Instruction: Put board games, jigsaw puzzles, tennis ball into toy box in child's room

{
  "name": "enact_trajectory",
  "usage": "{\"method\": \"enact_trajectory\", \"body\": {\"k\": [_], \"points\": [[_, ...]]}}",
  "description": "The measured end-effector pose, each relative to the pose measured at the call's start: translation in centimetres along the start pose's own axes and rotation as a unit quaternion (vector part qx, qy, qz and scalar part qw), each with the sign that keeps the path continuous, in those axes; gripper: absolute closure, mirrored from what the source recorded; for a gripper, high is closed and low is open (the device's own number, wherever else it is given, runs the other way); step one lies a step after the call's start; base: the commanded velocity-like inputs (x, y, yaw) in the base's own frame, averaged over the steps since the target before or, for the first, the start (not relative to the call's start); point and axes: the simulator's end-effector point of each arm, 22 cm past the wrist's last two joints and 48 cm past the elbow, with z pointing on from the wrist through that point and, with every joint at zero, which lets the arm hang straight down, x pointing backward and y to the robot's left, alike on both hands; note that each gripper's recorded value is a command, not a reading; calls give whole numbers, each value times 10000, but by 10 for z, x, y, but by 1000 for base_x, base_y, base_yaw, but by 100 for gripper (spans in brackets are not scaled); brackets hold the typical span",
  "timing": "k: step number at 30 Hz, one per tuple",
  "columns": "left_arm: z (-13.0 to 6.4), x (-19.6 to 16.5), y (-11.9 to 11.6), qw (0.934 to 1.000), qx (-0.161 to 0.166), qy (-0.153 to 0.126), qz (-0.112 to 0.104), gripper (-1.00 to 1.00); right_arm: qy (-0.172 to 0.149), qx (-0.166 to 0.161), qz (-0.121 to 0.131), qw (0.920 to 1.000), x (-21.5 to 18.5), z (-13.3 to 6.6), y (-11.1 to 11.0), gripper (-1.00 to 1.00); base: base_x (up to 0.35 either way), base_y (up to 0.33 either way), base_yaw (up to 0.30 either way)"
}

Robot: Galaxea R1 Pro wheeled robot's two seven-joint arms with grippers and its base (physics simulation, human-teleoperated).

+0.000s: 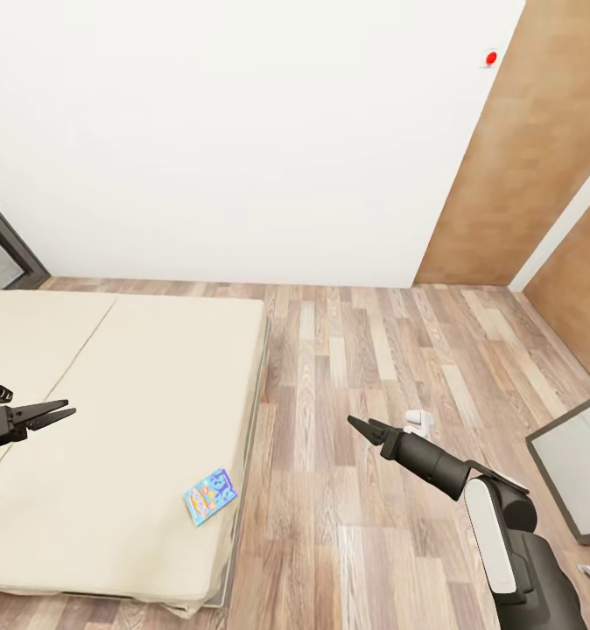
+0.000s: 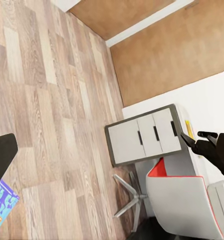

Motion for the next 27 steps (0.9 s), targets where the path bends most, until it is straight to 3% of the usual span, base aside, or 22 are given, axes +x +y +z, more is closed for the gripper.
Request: {"method": "enact_trajectory", "body": {"k": [27], "points": [[-5, -10, -21, 9998, 103, -100, 165, -100, -131, -96, -153, 9998, -15, -6, 18, -100, 0, 0, 58]]}}
